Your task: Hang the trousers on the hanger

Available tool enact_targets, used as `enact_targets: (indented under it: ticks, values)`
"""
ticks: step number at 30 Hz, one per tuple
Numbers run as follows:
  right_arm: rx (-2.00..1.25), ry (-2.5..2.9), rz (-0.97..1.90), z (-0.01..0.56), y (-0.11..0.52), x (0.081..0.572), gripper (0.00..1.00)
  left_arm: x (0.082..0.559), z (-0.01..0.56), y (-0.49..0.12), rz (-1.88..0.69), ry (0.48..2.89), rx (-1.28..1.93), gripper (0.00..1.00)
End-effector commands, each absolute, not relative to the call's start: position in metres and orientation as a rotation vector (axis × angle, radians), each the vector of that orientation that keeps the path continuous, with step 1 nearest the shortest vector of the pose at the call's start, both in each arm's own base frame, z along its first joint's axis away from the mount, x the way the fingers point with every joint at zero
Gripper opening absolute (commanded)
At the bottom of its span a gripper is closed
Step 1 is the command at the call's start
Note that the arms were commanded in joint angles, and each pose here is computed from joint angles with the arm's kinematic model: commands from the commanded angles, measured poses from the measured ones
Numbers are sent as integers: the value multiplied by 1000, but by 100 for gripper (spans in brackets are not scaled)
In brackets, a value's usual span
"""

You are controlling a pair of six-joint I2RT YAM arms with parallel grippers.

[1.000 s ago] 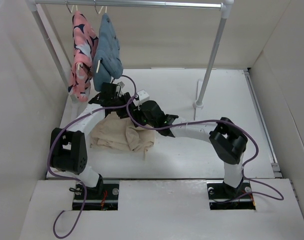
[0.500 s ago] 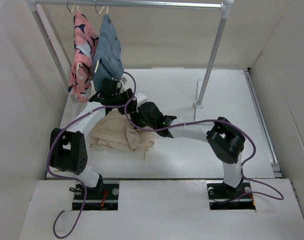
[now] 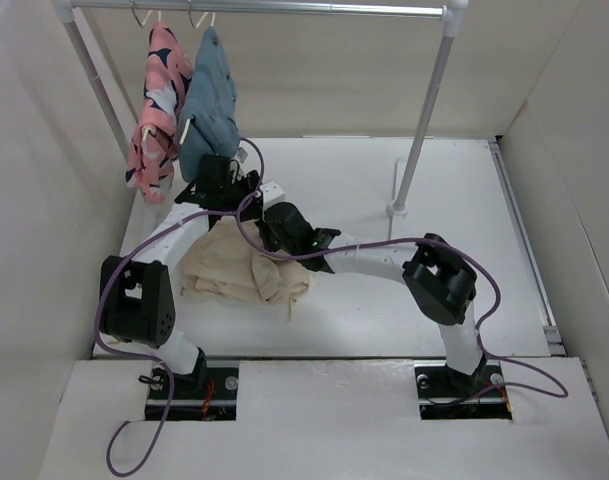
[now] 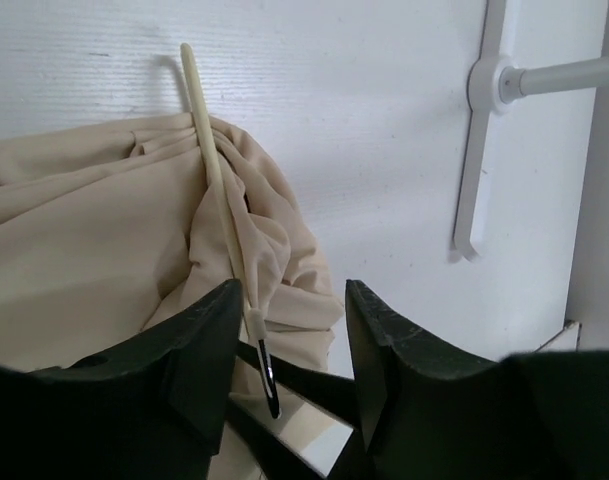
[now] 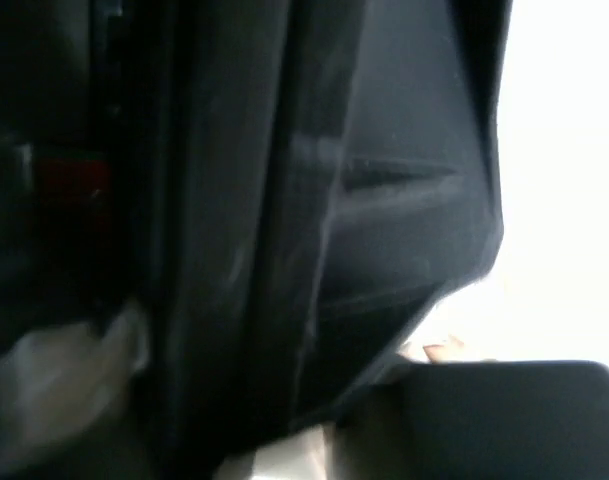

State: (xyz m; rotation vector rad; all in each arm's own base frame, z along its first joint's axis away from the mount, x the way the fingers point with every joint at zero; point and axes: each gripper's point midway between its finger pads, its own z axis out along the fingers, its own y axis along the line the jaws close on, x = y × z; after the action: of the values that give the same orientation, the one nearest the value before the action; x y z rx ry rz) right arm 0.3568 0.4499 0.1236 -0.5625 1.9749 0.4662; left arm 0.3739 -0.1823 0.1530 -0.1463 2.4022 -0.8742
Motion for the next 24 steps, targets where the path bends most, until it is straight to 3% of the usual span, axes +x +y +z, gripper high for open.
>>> enact_targets:
  ticks: [1,4,5,13,18,24]
  values:
    - [-458,1990,375,119,441,381,27,348,161,-206,-1005,2426,-27,43]
    - [-408,2036,345,107,437,382,3,348,161,-206,-1000,2424,-16,43]
    - [-392,2045,353,109,438,382,0,348,160,-205,-995,2422,-1,43]
    - [-308,2136,409,95,425,384,0,350,205,-176,-729,2355,196,43]
    - [-213,2170,482,96,417,392,0,328,221,-168,-587,2313,427,63]
    - [-144,2194,538,96,413,398,0,280,180,-177,-624,2405,609,70]
